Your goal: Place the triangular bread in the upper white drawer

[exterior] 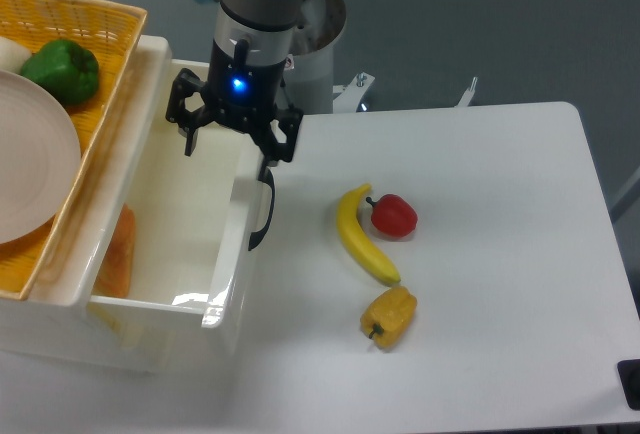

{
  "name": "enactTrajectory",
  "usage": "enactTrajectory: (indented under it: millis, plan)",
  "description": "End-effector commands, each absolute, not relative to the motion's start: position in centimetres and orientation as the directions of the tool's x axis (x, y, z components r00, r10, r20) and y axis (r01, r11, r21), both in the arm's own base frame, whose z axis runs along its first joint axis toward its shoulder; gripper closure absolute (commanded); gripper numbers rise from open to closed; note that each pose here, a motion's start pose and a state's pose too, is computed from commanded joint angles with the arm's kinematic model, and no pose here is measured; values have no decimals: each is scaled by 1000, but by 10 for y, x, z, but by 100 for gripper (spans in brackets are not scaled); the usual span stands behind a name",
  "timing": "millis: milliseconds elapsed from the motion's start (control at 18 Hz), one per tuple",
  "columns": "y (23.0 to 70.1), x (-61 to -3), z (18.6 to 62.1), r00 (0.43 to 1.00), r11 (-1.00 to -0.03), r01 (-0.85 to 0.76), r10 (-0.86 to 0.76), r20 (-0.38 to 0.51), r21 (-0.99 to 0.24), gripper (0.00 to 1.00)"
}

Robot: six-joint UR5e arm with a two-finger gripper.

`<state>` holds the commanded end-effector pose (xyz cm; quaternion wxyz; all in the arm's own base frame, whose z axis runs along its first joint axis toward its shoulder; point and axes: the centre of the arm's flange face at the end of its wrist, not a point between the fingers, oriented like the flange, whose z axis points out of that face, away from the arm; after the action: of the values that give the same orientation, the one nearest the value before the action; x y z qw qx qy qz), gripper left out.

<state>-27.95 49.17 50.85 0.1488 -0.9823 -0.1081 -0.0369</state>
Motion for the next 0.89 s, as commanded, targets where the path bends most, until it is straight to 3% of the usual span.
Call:
enactTrajectory:
  millis: [222,444,667,889]
  plan:
    - [485,-303,502,970,-939,237,243,4,-248,0]
    - [471,-326,501,959,-931,270,283,-18,-244,0]
    - [454,-345,479,983,-981,138,152,-101,-133,0]
    - [432,-365,456,994,-996,55,62,-95,-77,0]
